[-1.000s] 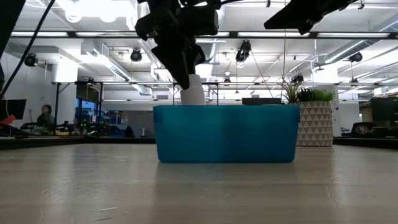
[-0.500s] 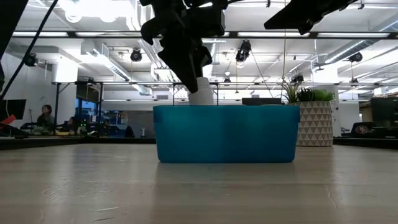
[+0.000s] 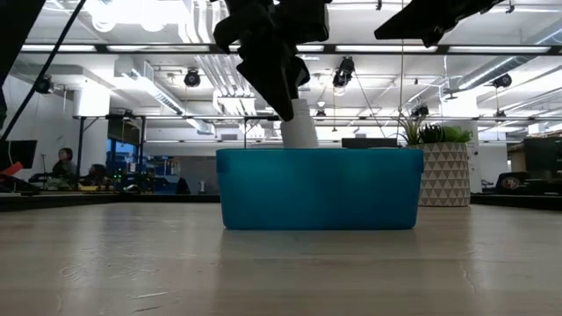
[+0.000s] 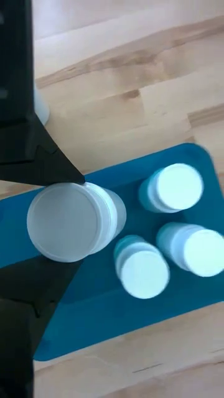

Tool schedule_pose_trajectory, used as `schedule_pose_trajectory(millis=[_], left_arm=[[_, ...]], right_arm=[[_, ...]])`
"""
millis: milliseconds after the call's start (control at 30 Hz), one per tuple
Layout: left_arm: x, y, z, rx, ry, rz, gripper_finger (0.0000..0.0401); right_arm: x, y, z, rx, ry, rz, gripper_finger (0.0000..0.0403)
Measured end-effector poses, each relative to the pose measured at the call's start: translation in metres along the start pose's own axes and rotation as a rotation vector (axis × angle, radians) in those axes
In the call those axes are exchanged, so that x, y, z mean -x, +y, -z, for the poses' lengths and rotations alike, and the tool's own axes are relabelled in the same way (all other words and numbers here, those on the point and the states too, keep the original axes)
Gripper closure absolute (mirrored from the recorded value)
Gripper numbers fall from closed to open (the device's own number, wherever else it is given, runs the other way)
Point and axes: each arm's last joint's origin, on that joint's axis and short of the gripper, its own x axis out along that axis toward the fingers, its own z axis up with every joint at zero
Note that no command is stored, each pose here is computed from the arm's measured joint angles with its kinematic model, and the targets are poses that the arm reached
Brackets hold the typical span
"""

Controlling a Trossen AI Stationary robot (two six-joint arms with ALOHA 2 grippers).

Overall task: Pick and place pill bottles into a basket
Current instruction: Put the white pill bottle into the blue bin

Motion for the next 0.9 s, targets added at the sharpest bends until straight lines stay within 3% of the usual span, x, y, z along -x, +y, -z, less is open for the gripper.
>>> schedule_pose_trajectory(millis=[333, 900], left_arm=[[-0.001, 0.000, 0.002, -0.002, 0.012, 0.003, 0.0258], [-0.037, 0.006, -0.016, -0.017, 0.142, 0.017, 0.0258]], right_arm=[[0.008, -0.005, 0.000, -0.003, 0.004, 0.002, 0.0394], [0.009, -0.005, 0.000, -0.004, 0.009, 0.002, 0.0394]])
